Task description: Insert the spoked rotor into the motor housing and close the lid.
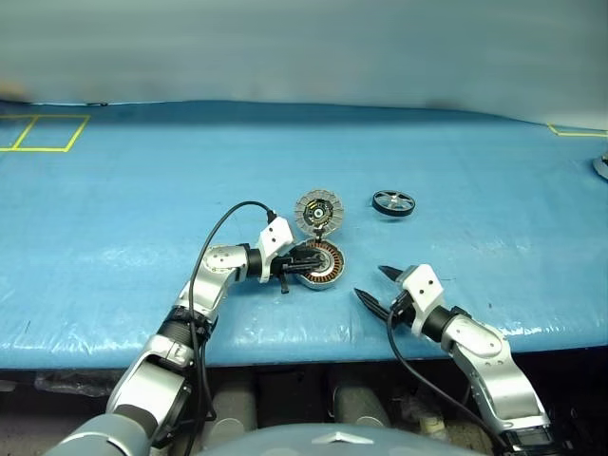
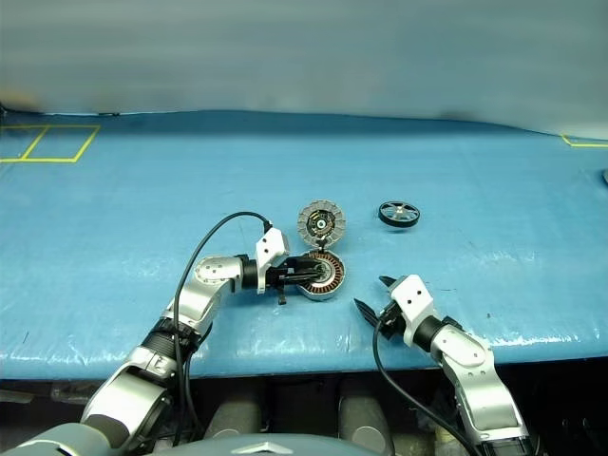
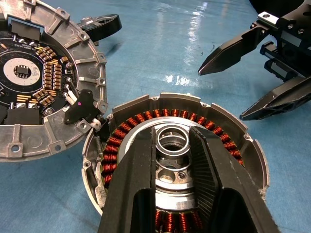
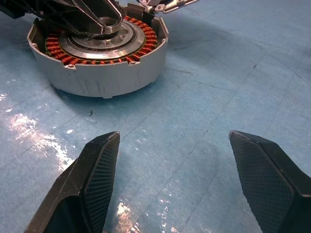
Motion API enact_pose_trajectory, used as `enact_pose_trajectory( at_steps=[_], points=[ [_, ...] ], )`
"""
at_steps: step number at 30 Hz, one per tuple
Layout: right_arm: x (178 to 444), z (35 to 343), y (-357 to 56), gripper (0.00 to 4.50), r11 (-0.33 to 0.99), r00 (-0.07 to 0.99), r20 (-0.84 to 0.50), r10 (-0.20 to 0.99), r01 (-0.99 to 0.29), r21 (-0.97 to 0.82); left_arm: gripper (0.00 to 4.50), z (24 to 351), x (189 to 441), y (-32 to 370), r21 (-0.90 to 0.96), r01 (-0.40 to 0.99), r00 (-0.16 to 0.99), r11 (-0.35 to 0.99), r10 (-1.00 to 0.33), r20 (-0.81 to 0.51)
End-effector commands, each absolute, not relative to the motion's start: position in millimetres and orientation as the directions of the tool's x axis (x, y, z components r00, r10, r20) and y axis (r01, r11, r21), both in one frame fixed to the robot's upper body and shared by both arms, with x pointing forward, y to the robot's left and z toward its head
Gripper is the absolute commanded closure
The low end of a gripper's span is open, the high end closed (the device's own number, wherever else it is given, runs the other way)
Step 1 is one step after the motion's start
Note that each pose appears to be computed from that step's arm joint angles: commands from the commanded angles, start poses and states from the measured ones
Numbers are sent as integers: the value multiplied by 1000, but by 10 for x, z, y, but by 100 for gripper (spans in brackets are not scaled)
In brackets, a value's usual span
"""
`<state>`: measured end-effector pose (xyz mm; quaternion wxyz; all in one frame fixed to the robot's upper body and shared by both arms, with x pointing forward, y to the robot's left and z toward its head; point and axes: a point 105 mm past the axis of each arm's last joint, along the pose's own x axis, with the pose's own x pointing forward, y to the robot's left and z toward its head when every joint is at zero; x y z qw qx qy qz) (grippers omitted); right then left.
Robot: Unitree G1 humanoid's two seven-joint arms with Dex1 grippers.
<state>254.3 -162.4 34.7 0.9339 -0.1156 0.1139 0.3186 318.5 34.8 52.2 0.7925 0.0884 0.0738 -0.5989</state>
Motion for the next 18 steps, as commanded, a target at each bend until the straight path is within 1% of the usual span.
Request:
enact_pose_trajectory(
  at_steps=[1,6,8,11,18],
  points=[
    [2576,421,-1637,71,765,778,-262,571,-620,-172,382,590,3223,345,66,958,288,280,-938,-195],
    [2579,412,-1644,71,764,778,-266,570,-620,-176,382,597,3225,361,64,956,292,285,-938,-189],
    [2582,410,-1646,71,764,778,-267,569,-620,-177,308,601,3223,367,67,956,294,287,-938,-185],
    [2583,400,-1642,71,763,775,-271,571,-623,-173,220,636,3252,378,69,947,322,315,-934,-156],
    [2595,377,-1642,71,759,772,-284,569,-626,-180,220,706,3251,346,44,946,323,320,-941,-104]
  ],
)
